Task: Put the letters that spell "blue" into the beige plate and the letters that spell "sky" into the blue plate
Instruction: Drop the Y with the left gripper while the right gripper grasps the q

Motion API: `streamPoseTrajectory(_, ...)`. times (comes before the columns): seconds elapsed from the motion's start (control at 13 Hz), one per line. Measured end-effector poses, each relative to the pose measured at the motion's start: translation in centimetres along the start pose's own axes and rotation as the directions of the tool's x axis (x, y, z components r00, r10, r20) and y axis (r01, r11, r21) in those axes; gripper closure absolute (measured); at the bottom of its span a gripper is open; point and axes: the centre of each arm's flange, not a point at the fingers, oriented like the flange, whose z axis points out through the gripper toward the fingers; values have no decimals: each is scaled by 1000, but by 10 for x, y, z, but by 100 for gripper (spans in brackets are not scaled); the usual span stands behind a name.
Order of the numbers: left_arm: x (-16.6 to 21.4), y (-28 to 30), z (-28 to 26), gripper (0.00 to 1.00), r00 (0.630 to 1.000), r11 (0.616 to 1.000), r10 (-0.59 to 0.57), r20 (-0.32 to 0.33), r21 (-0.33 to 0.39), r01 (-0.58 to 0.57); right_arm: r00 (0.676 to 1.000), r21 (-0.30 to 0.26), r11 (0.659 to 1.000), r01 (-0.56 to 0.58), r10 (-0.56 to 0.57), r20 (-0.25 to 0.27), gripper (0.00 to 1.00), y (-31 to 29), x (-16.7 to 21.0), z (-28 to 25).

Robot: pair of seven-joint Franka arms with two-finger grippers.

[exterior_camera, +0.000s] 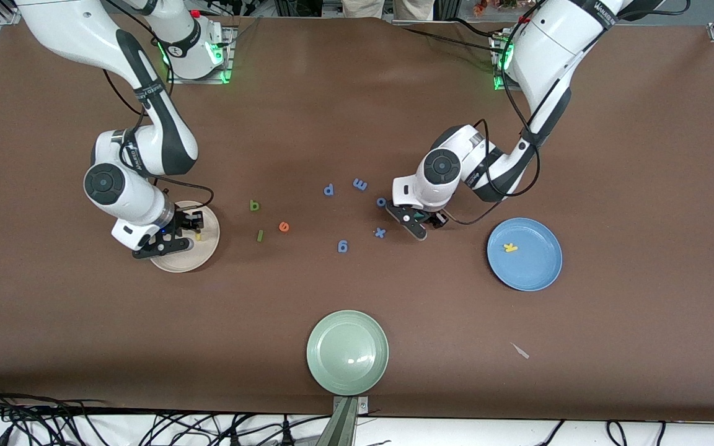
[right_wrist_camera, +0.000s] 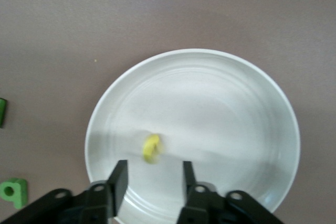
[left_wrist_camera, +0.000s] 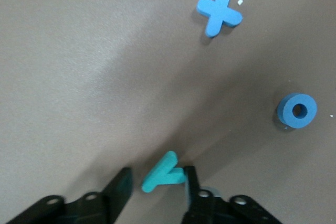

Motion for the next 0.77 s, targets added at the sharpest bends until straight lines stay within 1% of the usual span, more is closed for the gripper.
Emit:
streamPoseTrajectory(0.08,1,1,-2,63,1000,1000,1,-4,1,-1,1000,6,1000,-23,23,0,34,-10,0,0)
streamPoseTrajectory(0.23,1,0,-2,64,1000,1000,-1,-4,1,1,997,26,997,-78,78,0,33,-44,0,-1)
streamPoseTrajectory(0.46,2,-1,-4,64,1000,1000,-5,-8,2,5,987,60,985,-160,160,-1,33,-114,-5,-3)
streamPoseTrajectory(0.62,3,-16,-19,64,1000,1000,-26,-16,14,26,985,45,984,-172,171,6,33,-153,-13,3)
streamPoseTrajectory(0.77,-5,-52,-48,64,999,998,-50,-4,37,50,987,20,986,-163,163,5,33,-167,-20,14)
